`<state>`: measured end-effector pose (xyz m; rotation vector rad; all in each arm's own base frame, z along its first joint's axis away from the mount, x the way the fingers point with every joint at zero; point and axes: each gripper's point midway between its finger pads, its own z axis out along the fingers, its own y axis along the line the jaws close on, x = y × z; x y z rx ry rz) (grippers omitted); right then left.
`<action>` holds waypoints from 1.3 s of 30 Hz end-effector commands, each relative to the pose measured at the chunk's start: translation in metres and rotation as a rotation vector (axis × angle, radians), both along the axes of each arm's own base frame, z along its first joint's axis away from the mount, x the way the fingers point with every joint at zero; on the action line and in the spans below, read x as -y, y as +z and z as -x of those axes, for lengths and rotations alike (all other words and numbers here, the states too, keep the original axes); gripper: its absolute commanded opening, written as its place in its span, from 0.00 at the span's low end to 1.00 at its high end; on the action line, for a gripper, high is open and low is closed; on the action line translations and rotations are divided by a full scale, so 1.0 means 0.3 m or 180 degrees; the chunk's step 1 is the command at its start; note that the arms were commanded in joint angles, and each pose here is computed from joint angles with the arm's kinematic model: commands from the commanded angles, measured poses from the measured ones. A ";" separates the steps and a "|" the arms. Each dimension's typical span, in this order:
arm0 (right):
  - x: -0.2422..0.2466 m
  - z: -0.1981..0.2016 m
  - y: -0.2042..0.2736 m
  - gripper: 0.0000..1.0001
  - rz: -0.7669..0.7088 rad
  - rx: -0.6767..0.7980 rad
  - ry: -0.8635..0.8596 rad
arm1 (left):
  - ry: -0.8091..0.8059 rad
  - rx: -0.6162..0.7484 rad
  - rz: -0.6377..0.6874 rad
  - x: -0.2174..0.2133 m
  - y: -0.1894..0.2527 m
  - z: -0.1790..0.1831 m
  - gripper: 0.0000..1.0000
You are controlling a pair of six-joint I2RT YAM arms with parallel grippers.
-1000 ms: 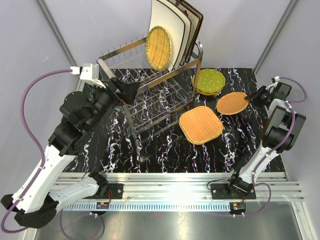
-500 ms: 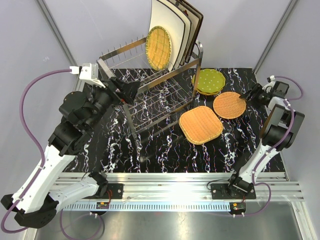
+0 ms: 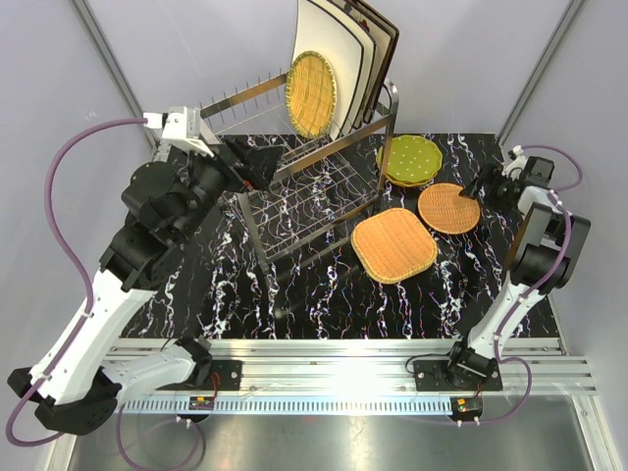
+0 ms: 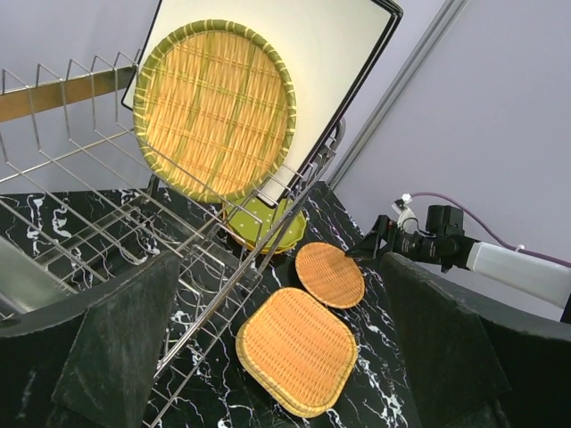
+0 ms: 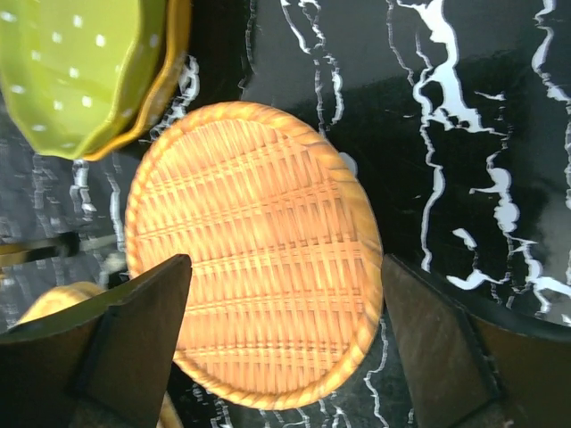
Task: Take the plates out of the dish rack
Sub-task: Place the plate on the table
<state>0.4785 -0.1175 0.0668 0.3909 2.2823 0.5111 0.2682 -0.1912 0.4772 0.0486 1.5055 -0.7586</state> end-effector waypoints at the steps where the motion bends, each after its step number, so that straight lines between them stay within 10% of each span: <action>1: 0.053 -0.041 0.112 0.95 0.0535 0.0232 0.0041 | -0.0052 0.0124 0.0091 0.011 0.085 -0.003 0.99; 19: -0.070 0.050 0.472 1.00 0.1157 0.0601 0.0765 | 0.0052 -0.0106 -0.0156 0.101 0.088 -0.157 0.92; 39: -0.399 0.202 0.863 1.00 0.0700 0.1316 0.1123 | 0.0373 -0.0545 0.0002 0.276 0.053 -0.438 0.63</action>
